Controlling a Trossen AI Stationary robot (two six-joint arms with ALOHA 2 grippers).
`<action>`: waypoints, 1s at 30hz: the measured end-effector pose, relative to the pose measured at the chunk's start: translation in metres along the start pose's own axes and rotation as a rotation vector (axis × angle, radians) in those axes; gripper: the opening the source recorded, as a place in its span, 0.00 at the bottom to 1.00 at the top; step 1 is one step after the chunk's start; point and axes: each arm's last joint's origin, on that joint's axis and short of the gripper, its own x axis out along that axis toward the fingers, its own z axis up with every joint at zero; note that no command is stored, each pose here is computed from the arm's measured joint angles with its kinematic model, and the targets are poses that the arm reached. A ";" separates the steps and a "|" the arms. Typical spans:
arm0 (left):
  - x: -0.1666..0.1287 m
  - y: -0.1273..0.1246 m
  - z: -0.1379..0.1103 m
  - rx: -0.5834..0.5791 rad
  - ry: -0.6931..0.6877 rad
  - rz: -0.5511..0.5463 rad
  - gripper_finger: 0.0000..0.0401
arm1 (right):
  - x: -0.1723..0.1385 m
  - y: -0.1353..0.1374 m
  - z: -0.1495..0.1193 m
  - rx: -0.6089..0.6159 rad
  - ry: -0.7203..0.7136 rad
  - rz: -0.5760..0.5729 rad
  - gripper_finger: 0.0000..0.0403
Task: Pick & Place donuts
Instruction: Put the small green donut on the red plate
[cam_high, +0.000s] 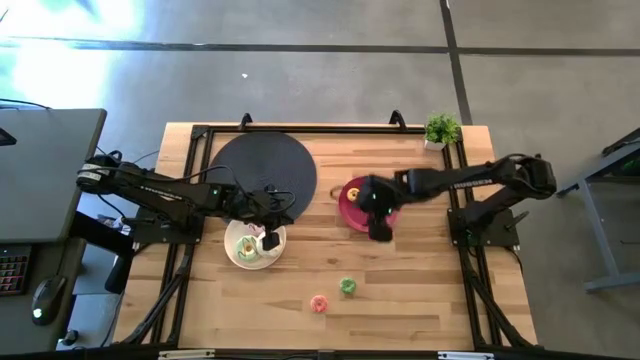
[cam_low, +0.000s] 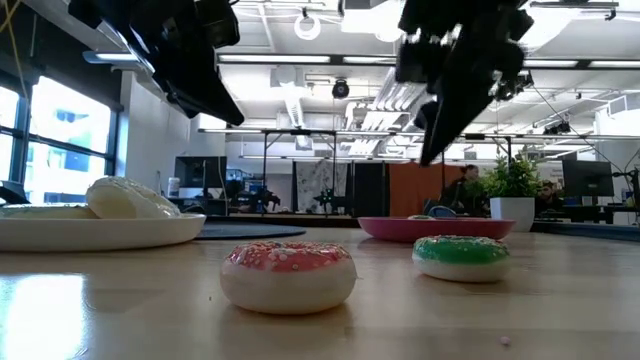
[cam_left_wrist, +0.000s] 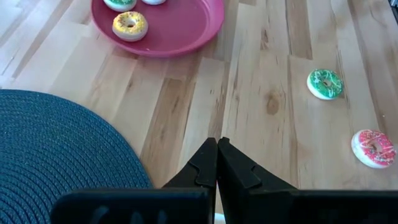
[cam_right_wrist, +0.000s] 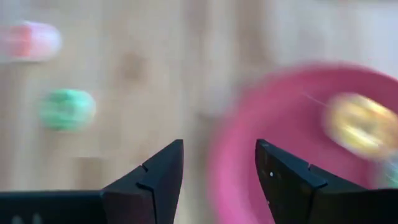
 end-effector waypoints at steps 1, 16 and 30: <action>0.000 0.000 0.000 0.000 0.000 0.000 0.00 | 0.003 0.010 0.001 -0.035 -0.029 0.055 0.47; 0.000 0.000 0.001 -0.001 -0.008 -0.001 0.00 | 0.086 0.104 -0.030 -0.176 -0.241 0.291 0.47; 0.000 0.000 0.001 0.002 -0.008 -0.001 0.00 | 0.112 0.105 -0.037 -0.096 -0.126 0.282 0.42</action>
